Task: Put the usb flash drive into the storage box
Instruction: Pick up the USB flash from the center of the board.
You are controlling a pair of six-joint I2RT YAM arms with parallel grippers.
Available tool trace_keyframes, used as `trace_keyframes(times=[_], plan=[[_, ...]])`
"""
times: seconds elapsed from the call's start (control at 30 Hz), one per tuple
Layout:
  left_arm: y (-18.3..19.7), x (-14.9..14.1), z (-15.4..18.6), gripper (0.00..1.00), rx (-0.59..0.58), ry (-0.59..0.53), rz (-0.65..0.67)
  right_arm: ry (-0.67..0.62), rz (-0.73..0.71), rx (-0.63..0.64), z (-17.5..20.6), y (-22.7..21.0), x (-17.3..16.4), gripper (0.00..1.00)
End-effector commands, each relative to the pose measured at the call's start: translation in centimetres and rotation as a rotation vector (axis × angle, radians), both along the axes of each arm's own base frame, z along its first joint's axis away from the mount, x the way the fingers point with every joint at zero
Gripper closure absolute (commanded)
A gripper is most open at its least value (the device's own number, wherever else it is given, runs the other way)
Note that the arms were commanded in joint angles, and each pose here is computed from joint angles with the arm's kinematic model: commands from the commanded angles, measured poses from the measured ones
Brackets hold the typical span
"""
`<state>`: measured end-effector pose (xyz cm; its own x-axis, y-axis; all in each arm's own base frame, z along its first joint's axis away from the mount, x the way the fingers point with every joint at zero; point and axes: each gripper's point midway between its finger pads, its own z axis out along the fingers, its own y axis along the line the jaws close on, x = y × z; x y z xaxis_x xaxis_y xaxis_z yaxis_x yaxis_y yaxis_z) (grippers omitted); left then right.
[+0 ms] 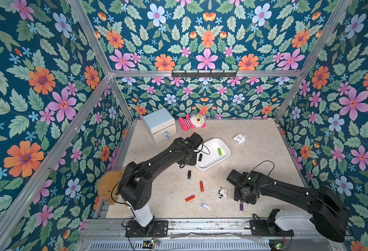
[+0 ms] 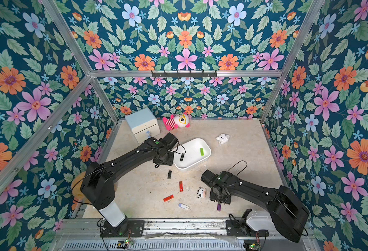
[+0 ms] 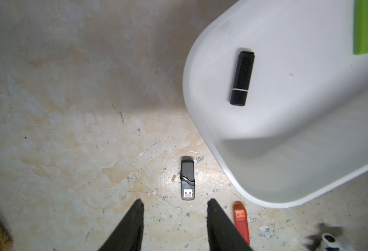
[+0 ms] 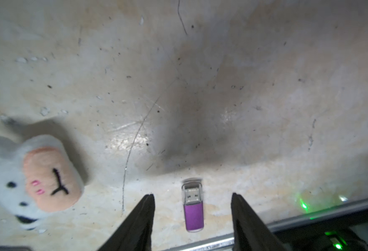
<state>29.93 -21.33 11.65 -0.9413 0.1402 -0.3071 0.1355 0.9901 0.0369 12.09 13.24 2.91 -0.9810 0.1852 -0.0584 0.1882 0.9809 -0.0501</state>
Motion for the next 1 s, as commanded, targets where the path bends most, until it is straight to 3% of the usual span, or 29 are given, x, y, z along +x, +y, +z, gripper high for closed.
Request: trace_keyframes(times=[0.0,0.97], plan=[[0.5,-0.2,0.0,0.49,0.0,-0.014,0.025,0.005,-0.024,0.017,-0.7,0.4,-0.5,0.42],[1.4,-2.1,-4.1,0.49,-0.002,0.043,0.034,0.065,-0.032,0.014,-3.2,0.2,-3.5,0.65]])
